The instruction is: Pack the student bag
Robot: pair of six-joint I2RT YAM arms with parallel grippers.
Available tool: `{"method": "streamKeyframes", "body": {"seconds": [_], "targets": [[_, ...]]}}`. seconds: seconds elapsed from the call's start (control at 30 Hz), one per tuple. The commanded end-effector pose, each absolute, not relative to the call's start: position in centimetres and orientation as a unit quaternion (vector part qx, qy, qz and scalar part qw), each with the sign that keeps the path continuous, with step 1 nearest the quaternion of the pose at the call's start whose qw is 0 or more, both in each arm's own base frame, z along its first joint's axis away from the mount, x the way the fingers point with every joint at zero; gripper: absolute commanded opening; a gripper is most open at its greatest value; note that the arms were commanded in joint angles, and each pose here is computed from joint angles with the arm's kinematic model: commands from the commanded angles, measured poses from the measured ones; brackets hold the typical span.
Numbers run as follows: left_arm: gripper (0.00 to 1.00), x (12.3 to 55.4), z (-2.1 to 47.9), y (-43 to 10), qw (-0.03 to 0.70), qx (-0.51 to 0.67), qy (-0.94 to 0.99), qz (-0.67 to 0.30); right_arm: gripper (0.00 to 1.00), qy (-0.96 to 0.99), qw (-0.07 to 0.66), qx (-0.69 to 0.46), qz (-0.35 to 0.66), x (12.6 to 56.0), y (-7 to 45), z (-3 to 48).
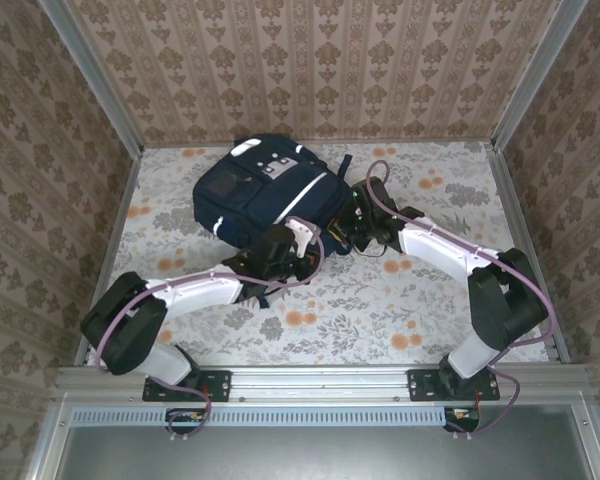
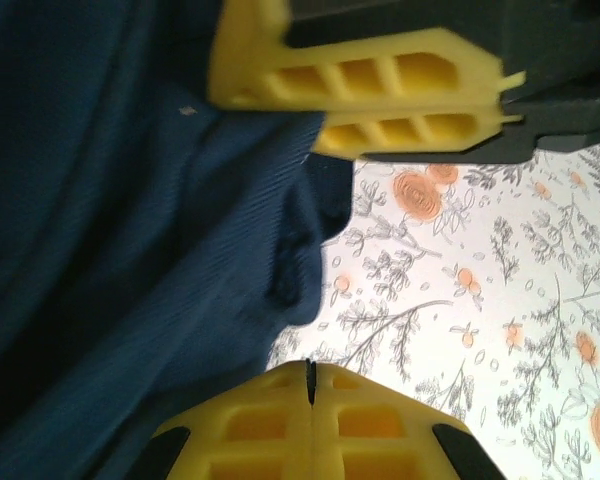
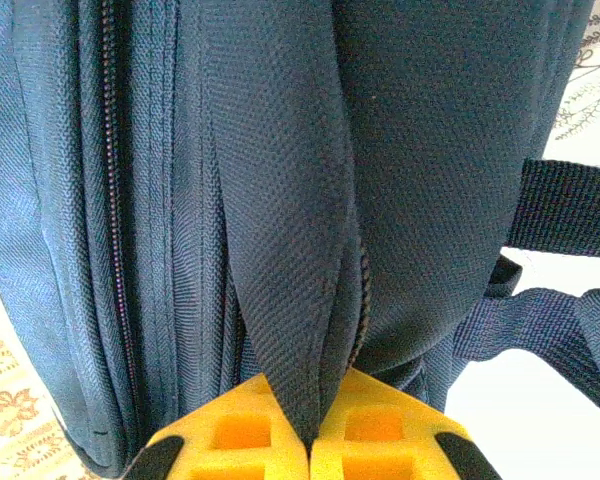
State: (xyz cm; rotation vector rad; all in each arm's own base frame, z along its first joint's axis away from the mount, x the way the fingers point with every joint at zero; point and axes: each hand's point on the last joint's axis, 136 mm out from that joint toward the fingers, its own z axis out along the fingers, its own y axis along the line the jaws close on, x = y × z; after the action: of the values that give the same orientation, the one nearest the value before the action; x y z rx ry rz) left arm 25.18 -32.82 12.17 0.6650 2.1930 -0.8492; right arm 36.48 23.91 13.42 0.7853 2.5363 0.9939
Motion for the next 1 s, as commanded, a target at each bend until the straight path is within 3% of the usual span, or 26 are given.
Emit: {"method": "streamKeyframes", "body": {"seconds": [0.0,0.07,0.13,0.27,0.43,0.63,0.73,0.83,0.97], "targets": [[0.09,25.6,12.4,-28.7,0.343,0.201,0.867,-0.301,0.0,0.875,0.173,0.249,0.377,36.3,22.7,16.3],[0.32,26.8,12.8,-25.2,0.346,0.141,0.885,-0.278,0.0,0.871,0.184,0.243,0.386,36.5,22.0,18.2],[0.49,27.9,13.5,-21.7,0.353,0.079,0.899,-0.247,0.0,0.87,0.198,0.231,0.388,36.4,21.4,20.1],[0.66,30.2,15.1,-15.3,0.331,-0.066,0.908,-0.25,0.0,0.869,0.193,0.212,0.403,36.2,20.9,22.0],[0.72,32.6,14.2,-13.3,0.25,-0.208,0.906,-0.271,0.0,0.872,0.162,0.196,0.419,36.3,20.6,21.6],[0.75,33.8,13.1,-16.5,0.191,-0.206,0.912,-0.301,0.0,0.859,0.142,0.204,0.447,37.1,19.8,21.5],[0.72,32.6,14.0,-18.7,0.216,-0.131,0.919,-0.304,0.0,0.852,0.148,0.201,0.46,37.3,20.0,22.6],[0.7,30.2,15.6,-21.1,0.296,0.02,0.915,-0.275,0.0,0.843,0.159,0.198,0.475,37.5,20.2,24.3],[0.66,28.4,16.5,-21.6,0.368,0.083,0.88,-0.287,0.0,0.831,0.164,0.199,0.493,37.8,20.5,26.9]]}}
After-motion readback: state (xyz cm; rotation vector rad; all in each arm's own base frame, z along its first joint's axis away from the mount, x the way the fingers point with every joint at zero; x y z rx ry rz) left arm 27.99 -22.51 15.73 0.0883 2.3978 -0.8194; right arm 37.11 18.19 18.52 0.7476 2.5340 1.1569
